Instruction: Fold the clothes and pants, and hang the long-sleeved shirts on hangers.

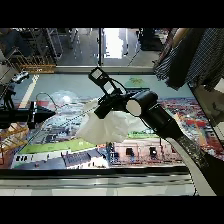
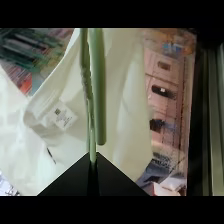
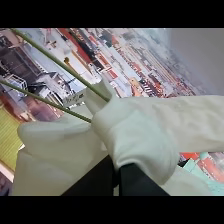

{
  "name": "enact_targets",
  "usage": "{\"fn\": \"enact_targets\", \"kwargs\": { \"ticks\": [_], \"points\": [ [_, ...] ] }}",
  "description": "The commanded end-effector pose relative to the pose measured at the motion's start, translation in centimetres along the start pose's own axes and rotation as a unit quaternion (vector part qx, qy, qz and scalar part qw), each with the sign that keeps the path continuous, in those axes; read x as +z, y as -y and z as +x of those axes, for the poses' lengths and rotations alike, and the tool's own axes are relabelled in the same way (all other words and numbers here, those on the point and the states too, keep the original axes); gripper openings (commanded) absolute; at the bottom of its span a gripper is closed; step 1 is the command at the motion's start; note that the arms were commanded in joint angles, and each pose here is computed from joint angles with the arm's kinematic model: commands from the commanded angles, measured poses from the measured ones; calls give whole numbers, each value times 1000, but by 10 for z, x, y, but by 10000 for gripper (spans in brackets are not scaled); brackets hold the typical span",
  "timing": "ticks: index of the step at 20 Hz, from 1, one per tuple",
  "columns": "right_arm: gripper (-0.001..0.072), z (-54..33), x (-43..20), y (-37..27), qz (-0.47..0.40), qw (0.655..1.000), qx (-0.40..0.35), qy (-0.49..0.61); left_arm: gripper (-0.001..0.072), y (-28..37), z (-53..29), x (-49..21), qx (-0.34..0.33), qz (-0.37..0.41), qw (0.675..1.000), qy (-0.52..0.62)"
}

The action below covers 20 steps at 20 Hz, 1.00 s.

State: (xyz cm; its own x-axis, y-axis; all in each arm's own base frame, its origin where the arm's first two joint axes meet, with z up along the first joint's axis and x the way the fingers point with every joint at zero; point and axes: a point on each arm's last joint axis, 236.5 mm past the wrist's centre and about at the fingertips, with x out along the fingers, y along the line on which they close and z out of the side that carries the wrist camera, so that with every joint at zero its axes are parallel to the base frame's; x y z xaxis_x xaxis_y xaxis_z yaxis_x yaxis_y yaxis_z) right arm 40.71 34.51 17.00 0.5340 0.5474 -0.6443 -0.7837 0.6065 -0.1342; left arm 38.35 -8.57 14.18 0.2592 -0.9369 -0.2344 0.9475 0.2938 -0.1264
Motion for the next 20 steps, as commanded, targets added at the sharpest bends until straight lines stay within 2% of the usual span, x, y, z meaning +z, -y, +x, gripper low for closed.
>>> {"fn": "enact_targets", "kwargs": {
  "ticks": [1,6,12,20],
  "points": [
    [23,-2,0,-25,-47,998,43,-2,10,8,1,8,-39,11,998,49],
    [23,-6,12,-52,-116,988,98,33,10,17,2,-19,-68,-3,998,3],
    [23,-14,21,-82,-147,975,153,64,10,21,1,-37,-85,-18,996,-24],
    [22,-22,23,-153,-285,933,203,88,10,19,3,-47,-93,-37,995,-25]
  ]
}}
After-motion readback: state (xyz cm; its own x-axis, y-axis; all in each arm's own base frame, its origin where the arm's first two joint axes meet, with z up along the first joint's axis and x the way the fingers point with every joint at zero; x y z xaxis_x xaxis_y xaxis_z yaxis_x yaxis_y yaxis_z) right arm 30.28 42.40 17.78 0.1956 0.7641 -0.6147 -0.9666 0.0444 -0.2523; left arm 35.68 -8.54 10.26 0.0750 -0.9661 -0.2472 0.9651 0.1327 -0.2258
